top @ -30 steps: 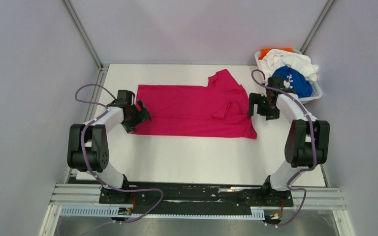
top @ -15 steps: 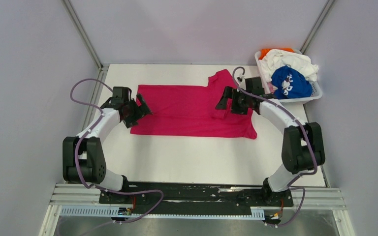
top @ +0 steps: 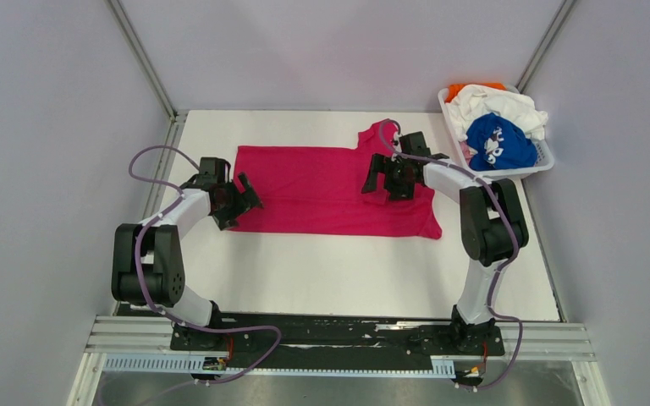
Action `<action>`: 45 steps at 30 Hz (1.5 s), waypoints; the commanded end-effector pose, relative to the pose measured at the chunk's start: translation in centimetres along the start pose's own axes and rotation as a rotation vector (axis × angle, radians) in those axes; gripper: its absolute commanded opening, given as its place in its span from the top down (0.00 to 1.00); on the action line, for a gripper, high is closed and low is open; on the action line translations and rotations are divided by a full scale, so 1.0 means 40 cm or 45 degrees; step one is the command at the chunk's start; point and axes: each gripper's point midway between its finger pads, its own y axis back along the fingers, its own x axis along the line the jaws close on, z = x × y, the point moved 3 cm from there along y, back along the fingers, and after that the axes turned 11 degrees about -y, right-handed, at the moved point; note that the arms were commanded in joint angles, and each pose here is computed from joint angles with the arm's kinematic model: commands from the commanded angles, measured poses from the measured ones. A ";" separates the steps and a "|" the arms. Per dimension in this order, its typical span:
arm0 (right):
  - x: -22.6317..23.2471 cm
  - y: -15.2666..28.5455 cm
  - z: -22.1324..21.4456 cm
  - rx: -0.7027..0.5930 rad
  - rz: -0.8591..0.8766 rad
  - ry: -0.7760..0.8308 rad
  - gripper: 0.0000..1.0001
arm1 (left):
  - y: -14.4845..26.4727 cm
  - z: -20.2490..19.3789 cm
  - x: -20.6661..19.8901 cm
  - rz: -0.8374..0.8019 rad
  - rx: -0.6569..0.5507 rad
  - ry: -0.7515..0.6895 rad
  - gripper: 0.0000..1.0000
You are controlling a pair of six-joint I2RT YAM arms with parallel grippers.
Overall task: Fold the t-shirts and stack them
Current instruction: Fold the flattened tshirt in 1/3 of the way
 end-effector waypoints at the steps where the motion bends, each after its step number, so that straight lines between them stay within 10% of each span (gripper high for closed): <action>1: 0.033 -0.005 0.032 -0.054 0.001 0.043 0.00 | -0.001 0.009 0.004 0.017 -0.027 -0.006 0.00; 24: 0.250 -0.008 0.230 -0.315 0.203 -0.089 0.00 | 0.078 0.052 -0.016 0.024 -0.111 -0.054 0.00; 45: -0.194 0.130 -0.082 -0.114 -0.130 -0.394 0.00 | -0.067 0.018 -0.016 -0.063 0.032 -0.046 0.00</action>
